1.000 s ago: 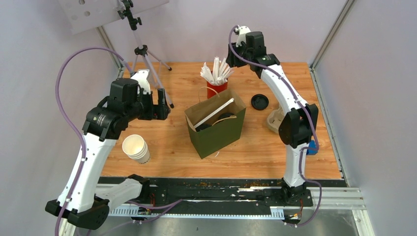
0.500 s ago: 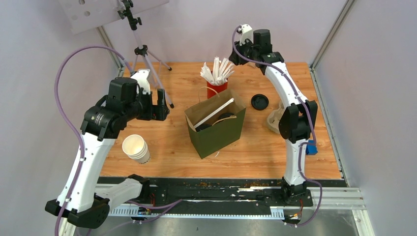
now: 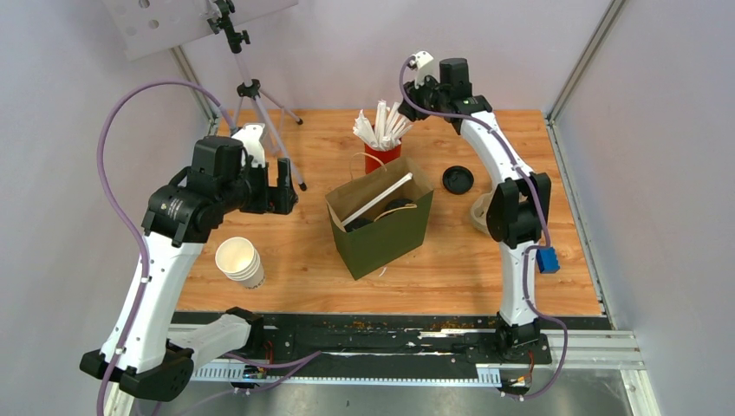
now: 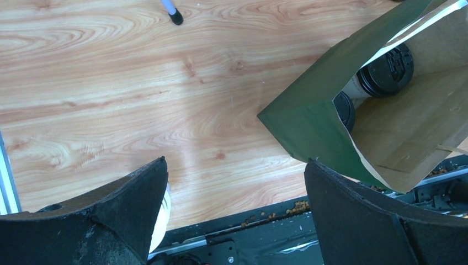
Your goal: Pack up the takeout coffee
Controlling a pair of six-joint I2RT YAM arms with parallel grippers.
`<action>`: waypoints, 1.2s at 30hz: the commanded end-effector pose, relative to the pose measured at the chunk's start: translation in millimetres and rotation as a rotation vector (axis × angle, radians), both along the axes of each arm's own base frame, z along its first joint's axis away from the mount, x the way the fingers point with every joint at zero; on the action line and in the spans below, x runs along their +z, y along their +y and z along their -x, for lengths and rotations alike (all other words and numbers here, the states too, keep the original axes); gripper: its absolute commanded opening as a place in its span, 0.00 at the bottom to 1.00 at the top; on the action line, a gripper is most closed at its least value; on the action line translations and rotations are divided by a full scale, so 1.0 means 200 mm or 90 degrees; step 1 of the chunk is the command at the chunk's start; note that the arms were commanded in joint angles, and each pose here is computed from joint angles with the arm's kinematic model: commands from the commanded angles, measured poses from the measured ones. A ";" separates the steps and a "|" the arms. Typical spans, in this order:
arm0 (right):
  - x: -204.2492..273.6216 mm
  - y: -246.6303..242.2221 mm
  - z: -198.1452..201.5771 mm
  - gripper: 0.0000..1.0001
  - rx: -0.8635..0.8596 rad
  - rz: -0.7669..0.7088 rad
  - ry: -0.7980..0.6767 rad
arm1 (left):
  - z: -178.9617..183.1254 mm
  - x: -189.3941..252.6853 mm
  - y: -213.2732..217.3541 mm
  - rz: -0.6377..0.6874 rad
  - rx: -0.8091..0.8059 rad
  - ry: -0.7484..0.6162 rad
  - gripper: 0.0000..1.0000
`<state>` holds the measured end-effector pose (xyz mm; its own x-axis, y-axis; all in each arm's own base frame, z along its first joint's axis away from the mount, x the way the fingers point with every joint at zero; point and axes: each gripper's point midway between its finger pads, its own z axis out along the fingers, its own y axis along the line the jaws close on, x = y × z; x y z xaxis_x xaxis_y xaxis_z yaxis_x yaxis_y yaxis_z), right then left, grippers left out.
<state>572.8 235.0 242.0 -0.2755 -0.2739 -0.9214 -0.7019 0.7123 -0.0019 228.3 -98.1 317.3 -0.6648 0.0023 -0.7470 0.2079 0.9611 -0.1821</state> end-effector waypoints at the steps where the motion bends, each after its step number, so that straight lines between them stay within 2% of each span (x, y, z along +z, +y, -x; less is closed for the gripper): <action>1: 0.11 0.06 -0.06 0.33 0.031 -0.010 -0.067 | 0.02 0.08 0.01 0.008 0.001 -0.028 1.00; 10: 0.10 0.09 -0.11 0.27 0.035 -0.027 -0.076 | -0.01 0.10 0.03 -0.006 0.015 -0.033 1.00; 11: 0.10 0.09 -0.11 0.24 0.036 -0.028 -0.075 | -0.01 0.10 0.03 -0.007 0.014 -0.033 1.00; 14: 0.11 0.09 -0.11 0.03 0.040 -0.027 -0.076 | -0.02 0.10 0.04 -0.011 0.016 -0.036 1.00; 15: 0.12 0.09 -0.11 0.00 0.038 -0.027 -0.078 | -0.02 0.10 0.04 -0.013 0.016 -0.036 1.00; 25: 0.34 0.06 -0.05 0.00 0.011 -0.057 -0.104 | -0.04 0.08 0.03 -0.010 0.018 -0.037 1.00; 30: 0.37 0.03 -0.01 0.11 0.000 -0.051 -0.107 | -0.05 0.08 0.02 -0.004 0.018 -0.040 1.00; 33: 0.36 0.05 0.02 0.00 0.025 -0.045 -0.103 | -0.05 0.08 0.02 -0.001 0.017 -0.041 1.00; 36: 0.36 0.07 0.04 0.00 0.043 -0.050 -0.100 | -0.05 0.08 0.02 0.000 0.018 -0.042 1.00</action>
